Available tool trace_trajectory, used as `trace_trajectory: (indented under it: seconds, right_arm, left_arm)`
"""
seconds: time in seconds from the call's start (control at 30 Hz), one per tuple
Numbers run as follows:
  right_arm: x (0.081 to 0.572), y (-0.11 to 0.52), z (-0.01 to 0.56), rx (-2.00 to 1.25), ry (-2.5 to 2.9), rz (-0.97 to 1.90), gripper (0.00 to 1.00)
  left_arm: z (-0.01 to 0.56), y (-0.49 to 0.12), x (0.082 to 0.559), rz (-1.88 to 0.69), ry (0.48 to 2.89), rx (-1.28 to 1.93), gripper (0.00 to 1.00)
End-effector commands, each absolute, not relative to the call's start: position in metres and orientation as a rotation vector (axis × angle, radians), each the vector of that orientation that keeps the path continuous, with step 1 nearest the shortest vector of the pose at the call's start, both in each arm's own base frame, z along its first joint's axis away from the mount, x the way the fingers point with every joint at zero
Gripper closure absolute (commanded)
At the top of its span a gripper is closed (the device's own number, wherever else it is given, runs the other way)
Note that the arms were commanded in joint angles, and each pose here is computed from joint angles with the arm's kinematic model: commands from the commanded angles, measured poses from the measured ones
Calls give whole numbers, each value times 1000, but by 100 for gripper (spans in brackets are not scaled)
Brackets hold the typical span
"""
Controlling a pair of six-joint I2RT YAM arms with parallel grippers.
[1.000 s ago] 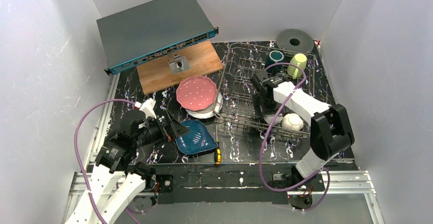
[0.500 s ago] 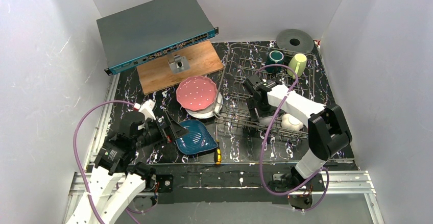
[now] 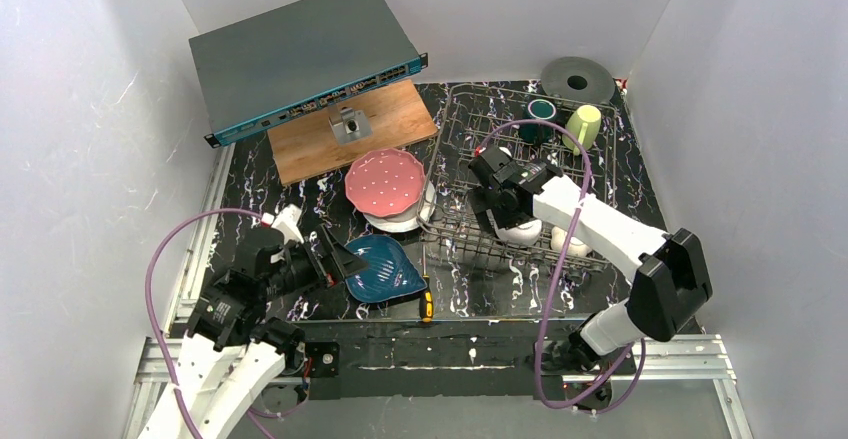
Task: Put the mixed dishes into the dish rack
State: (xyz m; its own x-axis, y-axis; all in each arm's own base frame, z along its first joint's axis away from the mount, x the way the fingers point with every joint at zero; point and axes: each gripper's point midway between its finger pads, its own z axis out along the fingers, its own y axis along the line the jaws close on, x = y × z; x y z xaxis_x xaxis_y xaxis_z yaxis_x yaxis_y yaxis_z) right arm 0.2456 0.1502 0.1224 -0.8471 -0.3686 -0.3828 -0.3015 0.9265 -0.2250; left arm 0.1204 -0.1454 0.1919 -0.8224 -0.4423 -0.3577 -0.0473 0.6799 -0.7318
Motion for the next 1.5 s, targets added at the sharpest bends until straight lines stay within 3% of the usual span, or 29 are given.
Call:
trace_trajectory:
  seconds: [0.0,0.17,0.47,0.73,0.83,1.0,1.33,1.47]
  right_arm:
    - [246,181,160,-521,2557,-59,2]
    - [237,207,168,-535,2535,111,2]
    - [228,212,159,-550,2544,174,2]
    - [220,207,161,-566,2520,211,2]
    - [220,207,164,-588,2514,208,2]
    - [217,207,163,-579,2518,224,2]
    - [204,219,157,-570,2552,351,2]
    - [197,217,145,-554,2594,356,2]
  left_arm:
    - [174,-136,114,-977,2402,-533,2]
    - [139,-137,109,-977,2475,-795,4]
    - [103,-156,116,-1102,2496,-961,10]
    - [66,-134,124,-914,2448,-1076,13]
    - [69,-123,134,-877,2355,-1035,18]
    - [65,-102,149,-804,2196,-1046,36]
    - [25,-107,151,-809,2224,-1025,40]
    - [18,-110,151,-829,2230,-1025,46]
